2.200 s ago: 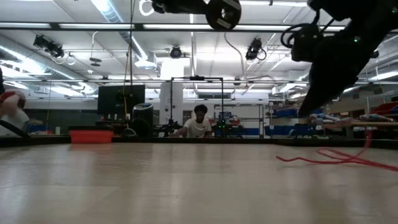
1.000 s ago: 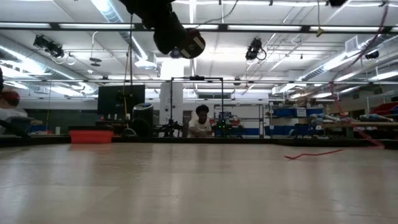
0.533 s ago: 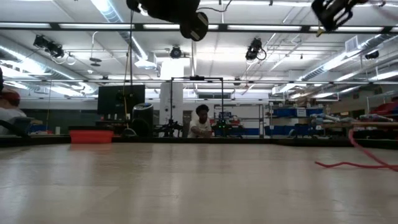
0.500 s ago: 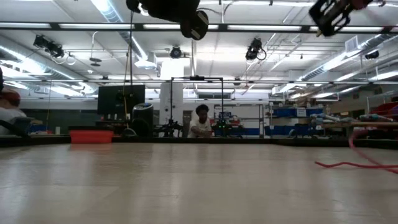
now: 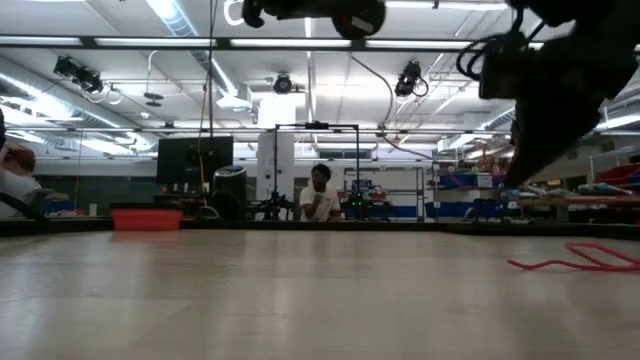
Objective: Coil cords
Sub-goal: Uncoil the red wire from the spool
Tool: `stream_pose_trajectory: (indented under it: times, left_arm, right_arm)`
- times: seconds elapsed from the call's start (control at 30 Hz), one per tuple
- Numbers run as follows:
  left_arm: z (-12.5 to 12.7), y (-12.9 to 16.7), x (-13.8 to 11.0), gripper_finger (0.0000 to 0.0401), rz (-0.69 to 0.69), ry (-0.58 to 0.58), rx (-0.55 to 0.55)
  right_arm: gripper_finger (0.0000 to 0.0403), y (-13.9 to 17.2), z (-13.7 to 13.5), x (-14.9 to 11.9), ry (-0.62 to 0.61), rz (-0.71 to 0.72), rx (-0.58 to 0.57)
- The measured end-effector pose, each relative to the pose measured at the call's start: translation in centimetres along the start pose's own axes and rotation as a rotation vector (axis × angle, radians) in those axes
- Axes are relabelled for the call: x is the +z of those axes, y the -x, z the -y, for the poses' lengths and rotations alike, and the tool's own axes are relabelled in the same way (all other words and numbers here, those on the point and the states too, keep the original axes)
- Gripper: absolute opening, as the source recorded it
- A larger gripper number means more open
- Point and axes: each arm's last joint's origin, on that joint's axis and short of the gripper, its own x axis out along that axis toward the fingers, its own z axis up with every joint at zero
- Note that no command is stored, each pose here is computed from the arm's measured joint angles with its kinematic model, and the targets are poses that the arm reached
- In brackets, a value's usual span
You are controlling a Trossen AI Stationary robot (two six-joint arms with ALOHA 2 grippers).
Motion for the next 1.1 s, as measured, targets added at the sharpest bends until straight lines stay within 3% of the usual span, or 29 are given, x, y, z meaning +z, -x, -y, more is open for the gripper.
stream_pose_trajectory:
  times: [0.27, 0.4, 0.53, 0.77, 0.9, 1.1]
  left_arm:
    - [1.2, 0.3, -1.6, 0.0002, -0.062, -0.253, -0.352]
    - [1.7, 0.6, -2.2, 0.0002, -0.075, -0.281, -0.526]
    - [1.9, 0.8, -2.7, 0.0002, -0.105, -0.295, -0.624]
    - [1.3, 0.9, -3.4, 0.0001, -0.31, -0.395, -0.637]
    - [0.5, 1.0, -3.8, 0.0001, -0.462, -0.454, -0.53]
    - [-0.1, 1.3, -4.3, 0.0001, -0.556, -0.513, -0.423]
  right_arm:
    - [0.0001, 1.4, 2.6, -0.9, -0.16, 0.056, -0.339]
    - [0.0001, 2.6, 3.6, -1.4, -0.234, 0.128, -0.467]
    - [0.0001, 3.7, 3.8, -1.8, -0.268, 0.204, -0.509]
    - [0.0001, 5.6, 3.4, -2.0, -0.269, 0.405, -0.484]
    - [0.0001, 6.9, 3.1, -2.2, -0.271, 0.521, -0.443]
    - [0.0001, 8.7, 2.2, -2.5, -0.256, 0.691, -0.344]
